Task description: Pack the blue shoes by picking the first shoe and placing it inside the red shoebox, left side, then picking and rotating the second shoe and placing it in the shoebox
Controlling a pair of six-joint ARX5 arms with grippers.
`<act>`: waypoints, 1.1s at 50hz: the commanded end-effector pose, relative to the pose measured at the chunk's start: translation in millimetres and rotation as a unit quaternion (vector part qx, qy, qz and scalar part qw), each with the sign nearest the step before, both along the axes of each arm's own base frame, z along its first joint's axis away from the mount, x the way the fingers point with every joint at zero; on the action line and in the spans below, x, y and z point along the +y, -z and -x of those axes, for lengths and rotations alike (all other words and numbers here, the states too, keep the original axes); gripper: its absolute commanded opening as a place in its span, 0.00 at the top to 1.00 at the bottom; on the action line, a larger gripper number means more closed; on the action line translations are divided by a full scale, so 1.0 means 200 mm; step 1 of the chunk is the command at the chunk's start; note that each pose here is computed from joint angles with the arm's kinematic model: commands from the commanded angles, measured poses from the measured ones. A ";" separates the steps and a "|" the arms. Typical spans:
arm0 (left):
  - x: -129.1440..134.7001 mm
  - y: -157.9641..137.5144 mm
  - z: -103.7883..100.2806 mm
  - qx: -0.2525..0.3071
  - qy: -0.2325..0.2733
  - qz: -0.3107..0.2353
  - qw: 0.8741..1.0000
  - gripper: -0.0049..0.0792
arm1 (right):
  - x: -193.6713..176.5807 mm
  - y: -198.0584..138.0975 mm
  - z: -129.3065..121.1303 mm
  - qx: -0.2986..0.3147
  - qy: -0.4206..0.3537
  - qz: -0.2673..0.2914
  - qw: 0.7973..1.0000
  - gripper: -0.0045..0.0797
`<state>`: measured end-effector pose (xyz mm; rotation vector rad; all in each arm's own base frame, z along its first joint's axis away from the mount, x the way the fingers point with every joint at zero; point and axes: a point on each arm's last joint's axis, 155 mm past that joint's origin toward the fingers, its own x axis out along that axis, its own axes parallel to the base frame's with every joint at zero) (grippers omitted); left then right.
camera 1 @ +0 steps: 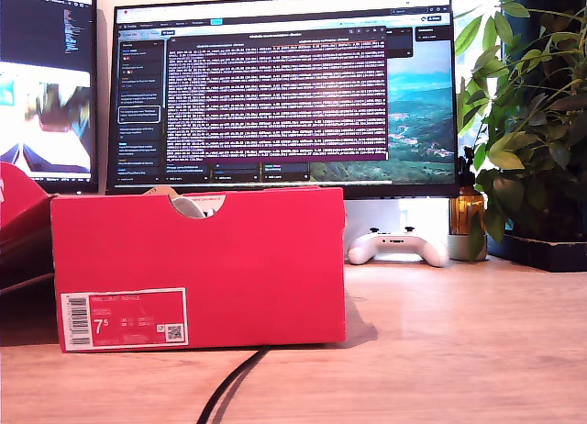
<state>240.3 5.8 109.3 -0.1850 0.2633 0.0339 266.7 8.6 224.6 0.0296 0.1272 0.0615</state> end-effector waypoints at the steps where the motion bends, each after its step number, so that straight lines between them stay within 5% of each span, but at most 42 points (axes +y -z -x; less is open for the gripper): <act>1: -0.01 0.07 0.01 0.020 0.004 0.002 1.000 0.97 | -0.03 0.09 -0.01 0.013 0.015 -0.013 1.000 0.96; 42: -0.01 0.07 0.01 0.020 0.004 0.002 1.000 0.97 | -0.02 0.55 0.09 0.042 0.010 -0.010 0.999 0.96; 55: -0.01 0.07 0.01 0.020 0.004 0.002 1.000 0.97 | 0.01 0.54 0.09 0.034 0.001 -0.004 0.999 0.96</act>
